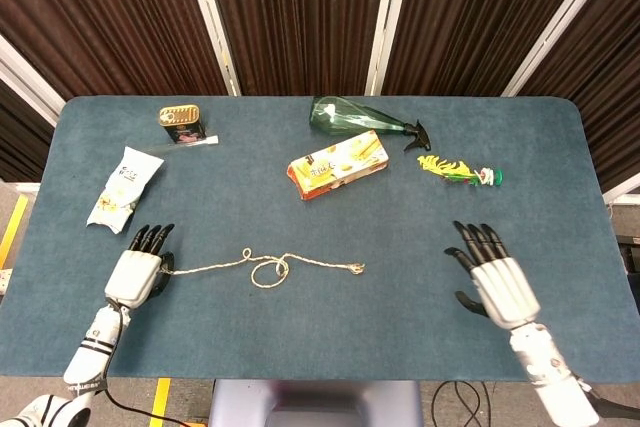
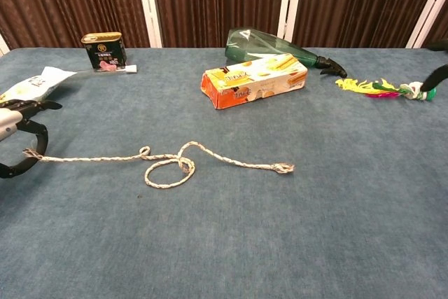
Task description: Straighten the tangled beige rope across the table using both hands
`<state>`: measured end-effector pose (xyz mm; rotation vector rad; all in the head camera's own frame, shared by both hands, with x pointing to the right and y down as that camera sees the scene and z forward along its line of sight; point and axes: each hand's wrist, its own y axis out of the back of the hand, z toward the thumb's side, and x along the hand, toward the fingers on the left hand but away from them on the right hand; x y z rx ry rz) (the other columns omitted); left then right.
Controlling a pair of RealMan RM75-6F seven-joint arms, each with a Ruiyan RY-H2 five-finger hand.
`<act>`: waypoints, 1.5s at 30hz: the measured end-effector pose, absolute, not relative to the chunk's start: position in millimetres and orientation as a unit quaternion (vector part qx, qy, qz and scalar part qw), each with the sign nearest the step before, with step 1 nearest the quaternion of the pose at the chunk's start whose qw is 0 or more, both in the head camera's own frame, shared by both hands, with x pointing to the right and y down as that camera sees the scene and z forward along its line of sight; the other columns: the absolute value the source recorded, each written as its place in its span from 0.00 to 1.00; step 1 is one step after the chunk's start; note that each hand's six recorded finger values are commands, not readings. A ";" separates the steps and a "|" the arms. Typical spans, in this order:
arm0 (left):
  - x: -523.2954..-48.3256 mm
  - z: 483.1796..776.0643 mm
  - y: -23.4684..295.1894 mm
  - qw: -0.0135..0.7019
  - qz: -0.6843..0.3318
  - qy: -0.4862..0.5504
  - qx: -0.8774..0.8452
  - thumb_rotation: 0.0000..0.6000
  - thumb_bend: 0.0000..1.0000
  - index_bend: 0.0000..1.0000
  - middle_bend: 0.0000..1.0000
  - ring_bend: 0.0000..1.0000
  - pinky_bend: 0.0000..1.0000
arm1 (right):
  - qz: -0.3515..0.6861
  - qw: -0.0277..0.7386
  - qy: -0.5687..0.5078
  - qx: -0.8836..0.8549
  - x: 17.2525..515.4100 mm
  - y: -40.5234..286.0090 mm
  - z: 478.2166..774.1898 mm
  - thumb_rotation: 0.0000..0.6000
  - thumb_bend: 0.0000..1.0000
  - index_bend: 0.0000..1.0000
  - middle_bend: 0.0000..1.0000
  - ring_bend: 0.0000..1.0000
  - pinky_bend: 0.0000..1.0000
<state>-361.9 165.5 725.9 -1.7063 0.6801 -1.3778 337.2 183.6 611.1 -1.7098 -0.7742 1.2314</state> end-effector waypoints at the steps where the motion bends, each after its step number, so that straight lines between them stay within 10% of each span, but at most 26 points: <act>1: -362.9 724.8 164.8 0.409 -0.546 0.273 -0.678 1.00 0.49 0.61 0.04 0.00 0.03 | 0.492 0.438 -0.305 -0.687 329.7 181.1 613.6 1.00 0.31 0.46 0.00 0.00 0.00; 18: -372.7 717.5 157.3 0.400 -0.545 0.292 -0.676 1.00 0.48 0.60 0.03 0.00 0.03 | 0.499 0.449 -0.228 -0.705 201.0 160.7 686.4 1.00 0.37 0.53 0.00 0.00 0.00; 45: -375.4 720.4 152.0 0.394 -0.548 0.299 -0.675 1.00 0.48 0.61 0.03 0.00 0.03 | 0.533 0.431 -0.194 -0.702 151.0 151.0 748.6 1.00 0.43 0.61 0.00 0.00 0.00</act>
